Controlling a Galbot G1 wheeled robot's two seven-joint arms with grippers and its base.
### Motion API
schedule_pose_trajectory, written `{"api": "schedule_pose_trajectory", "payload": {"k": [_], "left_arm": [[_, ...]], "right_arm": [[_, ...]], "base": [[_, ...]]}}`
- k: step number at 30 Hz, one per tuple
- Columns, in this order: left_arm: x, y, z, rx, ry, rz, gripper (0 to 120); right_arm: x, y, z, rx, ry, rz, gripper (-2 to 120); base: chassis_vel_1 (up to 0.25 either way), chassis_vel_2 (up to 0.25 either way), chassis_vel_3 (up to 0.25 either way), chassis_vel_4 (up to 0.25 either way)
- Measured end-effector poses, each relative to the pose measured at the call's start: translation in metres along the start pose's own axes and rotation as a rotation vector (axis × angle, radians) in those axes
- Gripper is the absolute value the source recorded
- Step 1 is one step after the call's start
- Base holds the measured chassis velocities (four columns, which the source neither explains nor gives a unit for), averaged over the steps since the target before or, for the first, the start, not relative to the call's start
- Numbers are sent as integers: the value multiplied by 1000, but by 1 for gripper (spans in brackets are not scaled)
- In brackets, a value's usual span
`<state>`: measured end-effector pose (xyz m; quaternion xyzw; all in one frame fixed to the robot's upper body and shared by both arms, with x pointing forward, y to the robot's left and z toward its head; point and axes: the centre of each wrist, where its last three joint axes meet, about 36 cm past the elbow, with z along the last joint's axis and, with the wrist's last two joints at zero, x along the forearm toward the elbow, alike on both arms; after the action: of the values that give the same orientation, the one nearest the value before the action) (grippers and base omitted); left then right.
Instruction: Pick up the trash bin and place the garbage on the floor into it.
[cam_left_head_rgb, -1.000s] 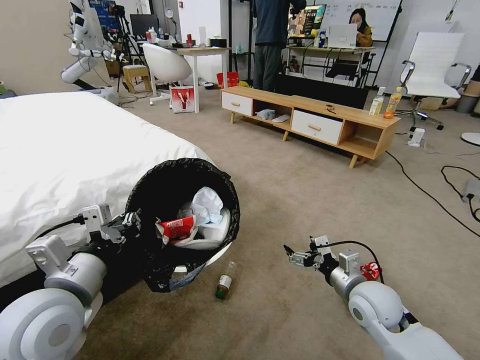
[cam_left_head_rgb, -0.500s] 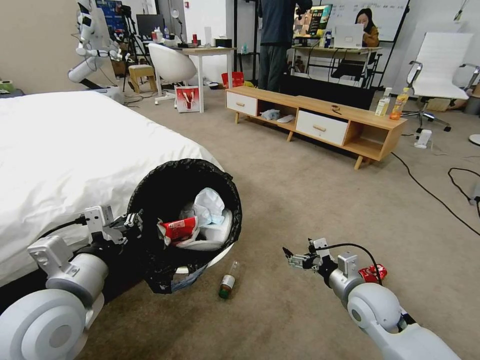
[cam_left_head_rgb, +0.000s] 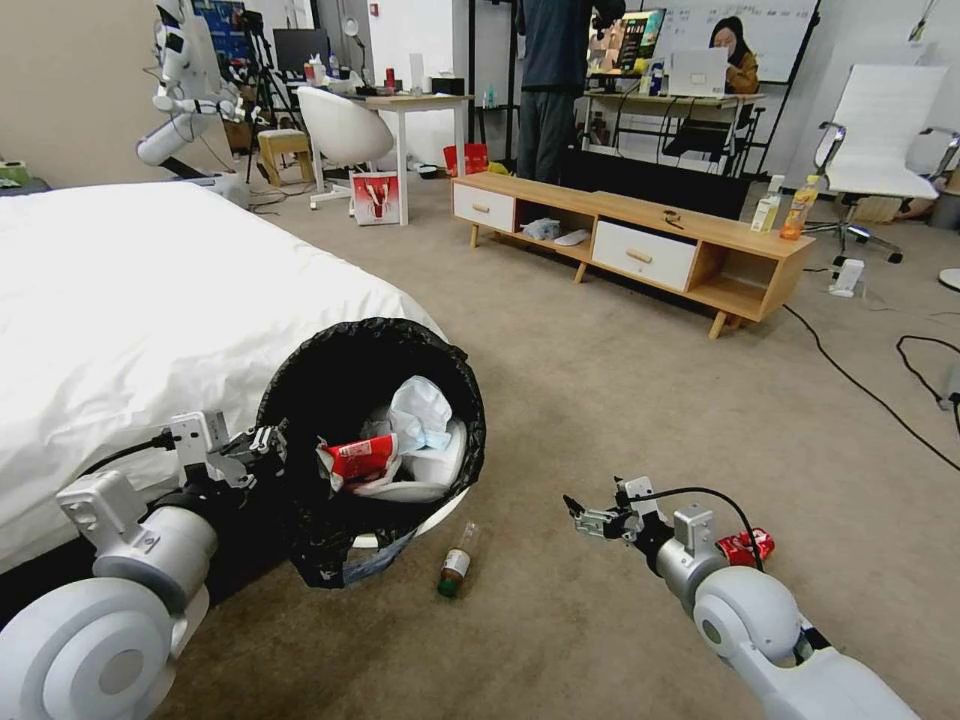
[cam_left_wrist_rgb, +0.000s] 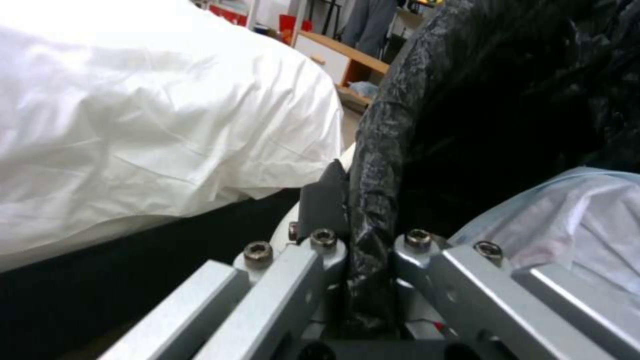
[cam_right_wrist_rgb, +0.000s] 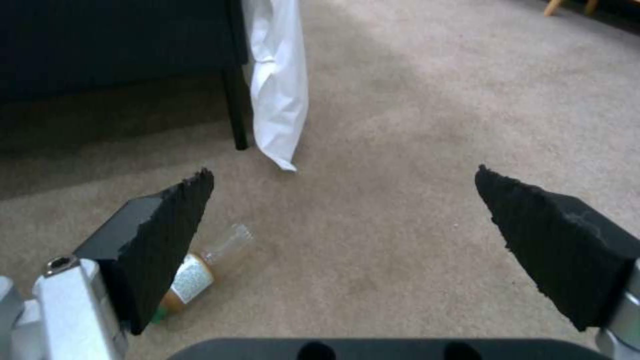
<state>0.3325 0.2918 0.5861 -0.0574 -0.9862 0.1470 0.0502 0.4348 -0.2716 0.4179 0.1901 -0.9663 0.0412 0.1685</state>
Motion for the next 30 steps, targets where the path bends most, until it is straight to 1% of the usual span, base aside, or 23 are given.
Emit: {"api": "schedule_pose_trajectory", "payload": {"k": [5,18,30], "left_arm": [[0,0,0,0,1,0,2],[-1,0,1,2,-9,-2,2],[-1,0,1,2,-12,-4,2]], "right_arm": [[-1,-1,0,1,-1,-3,100],[-1,0,1,0,-3,-6,100],[-1,0,1,-1,-4,-8,100]], "base": [[10,10,6,6],[71,78,67,68],[0,0,0,0]]}}
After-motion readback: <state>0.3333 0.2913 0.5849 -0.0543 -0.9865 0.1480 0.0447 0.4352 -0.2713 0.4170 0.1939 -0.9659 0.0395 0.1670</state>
